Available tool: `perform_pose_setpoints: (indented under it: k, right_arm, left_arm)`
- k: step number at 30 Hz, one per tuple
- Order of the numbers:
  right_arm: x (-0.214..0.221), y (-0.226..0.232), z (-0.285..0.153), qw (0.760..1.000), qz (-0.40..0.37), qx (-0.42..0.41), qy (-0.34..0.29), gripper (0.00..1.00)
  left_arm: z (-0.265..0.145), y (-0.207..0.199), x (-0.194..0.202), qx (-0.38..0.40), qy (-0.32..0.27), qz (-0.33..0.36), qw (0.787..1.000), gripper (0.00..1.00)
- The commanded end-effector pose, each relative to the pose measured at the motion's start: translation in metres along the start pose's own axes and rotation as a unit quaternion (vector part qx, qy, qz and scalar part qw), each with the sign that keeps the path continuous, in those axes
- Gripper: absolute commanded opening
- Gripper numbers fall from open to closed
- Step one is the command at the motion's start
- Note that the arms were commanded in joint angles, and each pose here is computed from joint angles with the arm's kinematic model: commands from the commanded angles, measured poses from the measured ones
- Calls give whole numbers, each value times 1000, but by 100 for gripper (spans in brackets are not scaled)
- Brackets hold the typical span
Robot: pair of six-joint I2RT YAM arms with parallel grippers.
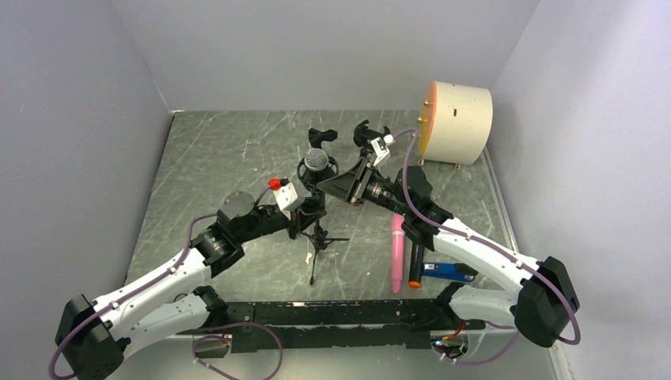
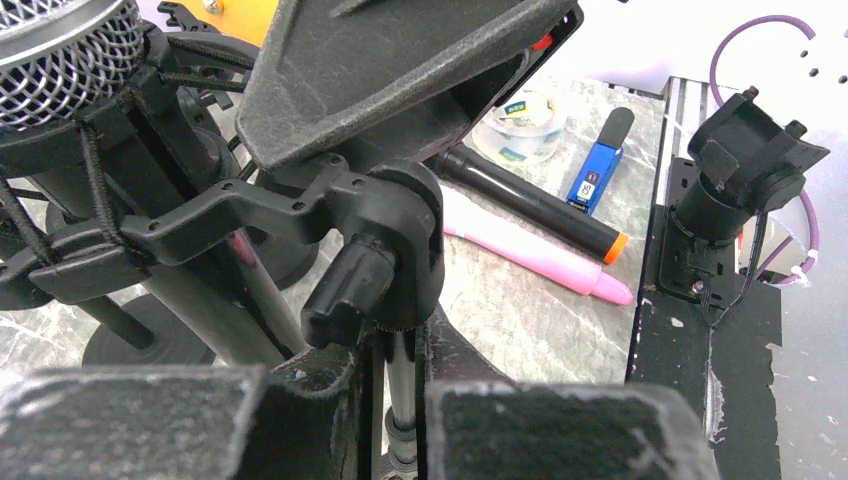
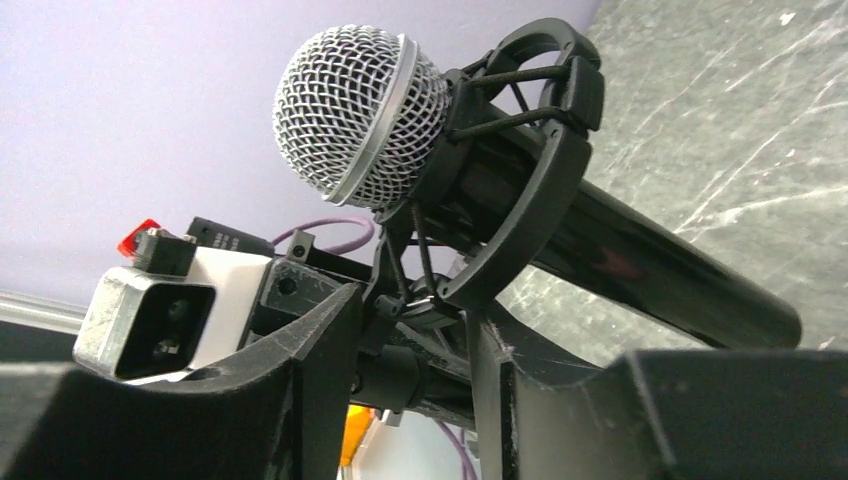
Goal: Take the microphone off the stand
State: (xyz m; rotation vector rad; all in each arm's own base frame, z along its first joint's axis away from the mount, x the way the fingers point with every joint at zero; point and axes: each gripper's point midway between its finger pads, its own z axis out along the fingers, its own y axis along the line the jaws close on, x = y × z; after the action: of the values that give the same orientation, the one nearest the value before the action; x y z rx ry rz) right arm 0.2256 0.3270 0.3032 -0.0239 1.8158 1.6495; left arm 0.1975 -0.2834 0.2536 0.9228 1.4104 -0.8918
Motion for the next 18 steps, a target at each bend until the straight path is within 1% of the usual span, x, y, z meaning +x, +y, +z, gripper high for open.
perform_pose_setpoints:
  k: [1,3,4,6,8,11,14,15,18]
  right_arm:
    - [-12,32,1,999,-9,-44,-12,42]
    - [-11,32,1,999,-8,-44,-10,36]
    - [-10,32,0,999,-8,-44,-9,32]
    - [-9,31,-1,999,-9,-44,-9,26]
    - [-9,28,-3,999,-9,-40,-13,24]
    - [-8,25,-5,999,-9,-43,-20,19]
    - [-6,24,-6,999,-6,-47,-18,17]
    - [-5,22,-6,999,-5,-44,-17,16]
    - [-3,12,-6,999,5,-29,-20,15]
  left_arm:
    - [-3,-3,-5,8,-4,15,1000,3]
    - [-3,-4,-4,9,0,13,1000,3]
    - [-2,-3,-3,9,3,11,1000,4]
    - [-2,-1,-1,3,8,8,1000,9]
    - [-2,-1,0,0,9,5,1000,14]
    - [-3,1,-1,-5,6,6,1000,22]
    - [-4,2,-3,-8,4,7,1000,33]
    - [-4,0,-4,-9,3,-8,1000,36]
    - [-6,0,-8,-12,-7,-12,1000,43]
